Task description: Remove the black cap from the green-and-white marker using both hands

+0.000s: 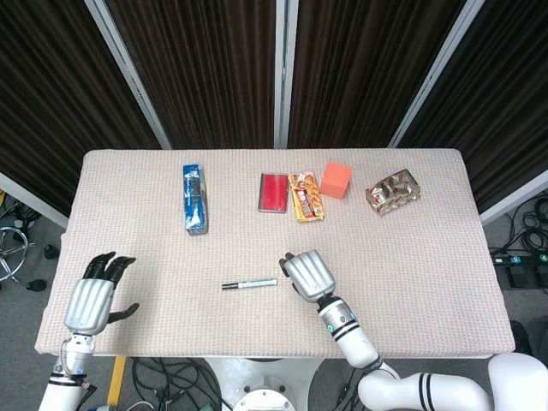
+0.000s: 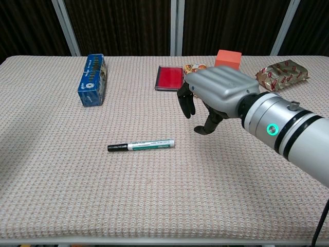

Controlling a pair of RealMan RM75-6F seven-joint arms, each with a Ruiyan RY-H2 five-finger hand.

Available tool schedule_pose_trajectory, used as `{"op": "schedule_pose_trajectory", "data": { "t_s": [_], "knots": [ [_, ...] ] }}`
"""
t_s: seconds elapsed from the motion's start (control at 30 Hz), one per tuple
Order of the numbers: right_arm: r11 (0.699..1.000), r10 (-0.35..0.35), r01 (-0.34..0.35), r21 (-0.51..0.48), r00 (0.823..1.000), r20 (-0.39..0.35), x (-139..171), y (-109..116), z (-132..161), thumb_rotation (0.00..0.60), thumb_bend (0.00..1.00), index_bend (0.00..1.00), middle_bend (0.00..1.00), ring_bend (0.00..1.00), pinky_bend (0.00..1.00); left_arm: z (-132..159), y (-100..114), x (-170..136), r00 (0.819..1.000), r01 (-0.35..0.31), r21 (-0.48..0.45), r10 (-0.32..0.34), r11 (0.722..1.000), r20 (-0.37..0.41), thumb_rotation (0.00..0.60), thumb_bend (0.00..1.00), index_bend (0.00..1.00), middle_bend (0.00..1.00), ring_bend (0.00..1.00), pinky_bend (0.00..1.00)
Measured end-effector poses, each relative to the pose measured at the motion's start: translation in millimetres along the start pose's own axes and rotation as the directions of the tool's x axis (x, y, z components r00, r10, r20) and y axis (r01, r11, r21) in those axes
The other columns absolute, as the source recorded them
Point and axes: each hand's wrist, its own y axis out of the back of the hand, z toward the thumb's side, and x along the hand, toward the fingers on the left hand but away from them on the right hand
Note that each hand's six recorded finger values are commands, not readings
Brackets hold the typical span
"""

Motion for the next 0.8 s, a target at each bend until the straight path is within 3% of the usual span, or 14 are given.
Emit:
{"op": "schedule_pose_trajectory", "data": {
  "t_s": [0.2, 0.53, 0.8],
  "knots": [
    [1.000, 0.031, -0.031, -0.002, 0.999, 0.012, -13, -20, 17, 0.600, 0.11, 0.57, 0.49, 0.68, 0.83, 0, -1, 2, 1.000, 0.008, -0.005, -0.008, 1.000, 0.000, 0.600, 0.02, 0.20, 0.23, 0.11, 0.14],
    [0.996, 0.086, -0.086, -0.008, 0.996, 0.005, -24, -31, 32, 0.600, 0.10, 0.43, 0.44, 0.61, 0.83, -2, -2, 3, 1.000, 0.026, -0.033, -0.026, 0.999, -0.003, 0.600, 0.02, 0.20, 0.23, 0.11, 0.14],
    [0.992, 0.122, -0.122, -0.009, 0.993, 0.004, -31, -40, 44, 0.600, 0.11, 0.42, 0.44, 0.60, 0.83, -6, -2, 2, 0.999, 0.033, -0.039, -0.033, 0.999, -0.004, 0.600, 0.02, 0.20, 0.23, 0.11, 0.14]
  ]
}}
